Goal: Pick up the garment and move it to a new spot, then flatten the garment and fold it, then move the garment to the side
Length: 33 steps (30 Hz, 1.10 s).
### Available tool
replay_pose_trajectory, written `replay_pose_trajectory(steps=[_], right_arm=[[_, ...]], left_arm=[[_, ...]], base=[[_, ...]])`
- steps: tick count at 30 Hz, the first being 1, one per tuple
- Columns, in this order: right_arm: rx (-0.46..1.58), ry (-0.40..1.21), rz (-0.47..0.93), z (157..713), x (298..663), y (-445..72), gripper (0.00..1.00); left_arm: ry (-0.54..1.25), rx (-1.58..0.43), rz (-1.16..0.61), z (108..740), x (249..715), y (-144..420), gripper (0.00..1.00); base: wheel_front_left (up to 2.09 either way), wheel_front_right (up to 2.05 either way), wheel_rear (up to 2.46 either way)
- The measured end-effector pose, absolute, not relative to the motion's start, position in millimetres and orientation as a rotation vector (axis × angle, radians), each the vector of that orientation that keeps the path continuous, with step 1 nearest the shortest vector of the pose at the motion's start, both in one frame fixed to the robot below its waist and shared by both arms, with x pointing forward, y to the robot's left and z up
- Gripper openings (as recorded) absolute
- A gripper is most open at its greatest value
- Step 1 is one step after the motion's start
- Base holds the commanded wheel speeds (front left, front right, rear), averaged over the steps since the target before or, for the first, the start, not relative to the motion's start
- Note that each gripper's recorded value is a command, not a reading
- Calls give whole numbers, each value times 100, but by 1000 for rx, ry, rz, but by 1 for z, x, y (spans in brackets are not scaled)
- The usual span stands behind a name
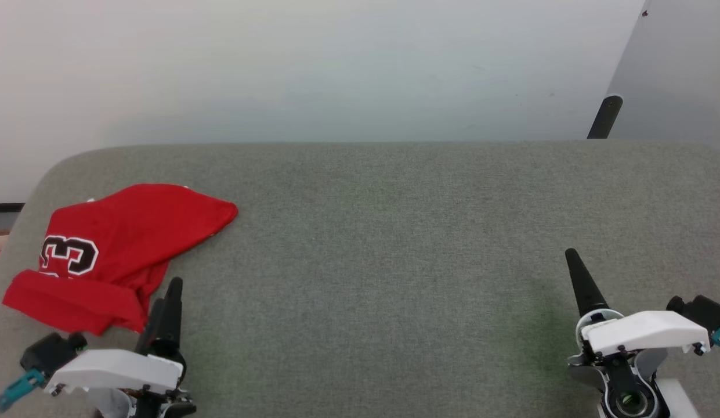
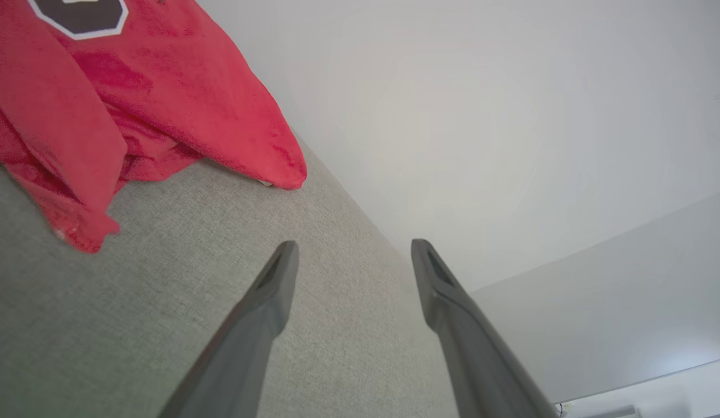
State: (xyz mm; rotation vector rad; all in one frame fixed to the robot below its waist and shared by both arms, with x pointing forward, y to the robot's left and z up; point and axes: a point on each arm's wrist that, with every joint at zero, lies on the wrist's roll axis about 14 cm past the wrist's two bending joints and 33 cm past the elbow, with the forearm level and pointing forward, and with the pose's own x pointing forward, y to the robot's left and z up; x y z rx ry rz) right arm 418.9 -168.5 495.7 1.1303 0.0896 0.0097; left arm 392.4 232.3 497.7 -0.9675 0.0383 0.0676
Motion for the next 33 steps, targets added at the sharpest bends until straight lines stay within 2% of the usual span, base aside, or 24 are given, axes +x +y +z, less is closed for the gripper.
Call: replay_pose_trajectory(steps=[24,33], right_arm=[[565,38,47,514,439,-171,100],[441,15,44,521,443,-176,100]], left_arm=[[-21,-468,21,520,400,243,100],[-48,-366,16,527,403,248,100]], base=[[0,0,0],[0,0,0]])
